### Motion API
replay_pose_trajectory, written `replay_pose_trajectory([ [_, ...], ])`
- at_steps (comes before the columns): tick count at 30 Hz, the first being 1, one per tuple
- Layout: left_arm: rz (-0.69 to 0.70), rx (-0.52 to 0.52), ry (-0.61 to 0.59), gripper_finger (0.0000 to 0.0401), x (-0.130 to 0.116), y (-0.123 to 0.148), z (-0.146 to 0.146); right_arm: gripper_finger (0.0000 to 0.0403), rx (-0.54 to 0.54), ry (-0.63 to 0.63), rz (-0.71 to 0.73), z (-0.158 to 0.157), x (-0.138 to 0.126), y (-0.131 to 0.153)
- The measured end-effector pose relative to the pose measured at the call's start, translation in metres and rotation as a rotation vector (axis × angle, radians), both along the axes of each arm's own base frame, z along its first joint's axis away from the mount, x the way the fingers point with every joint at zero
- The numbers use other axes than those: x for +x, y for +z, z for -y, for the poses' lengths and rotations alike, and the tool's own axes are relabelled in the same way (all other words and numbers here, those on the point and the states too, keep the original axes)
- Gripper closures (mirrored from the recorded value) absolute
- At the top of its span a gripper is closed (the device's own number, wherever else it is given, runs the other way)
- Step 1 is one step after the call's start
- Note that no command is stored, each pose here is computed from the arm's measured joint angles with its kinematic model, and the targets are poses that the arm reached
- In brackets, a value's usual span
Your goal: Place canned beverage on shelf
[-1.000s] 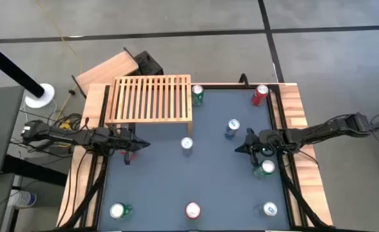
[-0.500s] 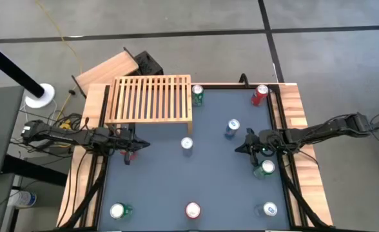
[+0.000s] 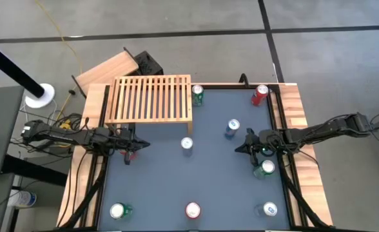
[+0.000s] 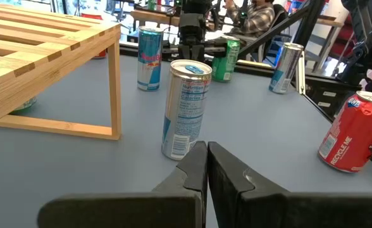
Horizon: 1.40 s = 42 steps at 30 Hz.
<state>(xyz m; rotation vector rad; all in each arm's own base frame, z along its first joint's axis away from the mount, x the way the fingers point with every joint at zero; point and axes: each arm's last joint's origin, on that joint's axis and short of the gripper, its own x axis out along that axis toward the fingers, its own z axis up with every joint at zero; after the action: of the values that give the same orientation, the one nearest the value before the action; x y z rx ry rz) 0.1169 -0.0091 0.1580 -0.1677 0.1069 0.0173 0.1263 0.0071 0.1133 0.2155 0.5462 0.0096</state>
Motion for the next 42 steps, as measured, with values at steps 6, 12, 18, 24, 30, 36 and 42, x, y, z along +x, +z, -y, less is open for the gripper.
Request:
replay_pose_trajectory([
  [6,0.000,0.000,0.000,0.0401,0.0000,0.0000,0.0000,0.0403,0.000,0.000,0.000,0.0000,0.0000,0.0001],
  [12,0.000,0.000,0.000,0.0401,0.0000,0.0000,0.0000,0.0403,0.000,0.000,0.000,0.0000,0.0001,0.0001],
  [18,0.000,0.000,0.000,0.0401,0.0000,0.0000,0.0000,0.0403,0.000,0.000,0.001,0.0000,0.0000,0.0000],
  [24,0.000,0.000,0.000,0.0401,0.0000,0.0000,0.0000,0.0403,0.000,0.000,0.001,0.0000,0.0001,0.0001],
  [30,0.000,0.000,0.000,0.0401,0.0000,0.0000,0.0000,0.0403,0.000,0.000,0.001,0.0000,0.0001,0.0001],
  [36,0.011,0.022,0.002,0.0401,0.0001,0.0010,-0.0001,0.0403,0.000,0.000,0.001,0.0000,0.0000,0.0001],
  [42,0.018,0.042,0.006,0.0401,0.0002,0.0018,-0.0003,0.0403,0.000,0.000,0.001,0.0000,0.0000,0.0001],
])
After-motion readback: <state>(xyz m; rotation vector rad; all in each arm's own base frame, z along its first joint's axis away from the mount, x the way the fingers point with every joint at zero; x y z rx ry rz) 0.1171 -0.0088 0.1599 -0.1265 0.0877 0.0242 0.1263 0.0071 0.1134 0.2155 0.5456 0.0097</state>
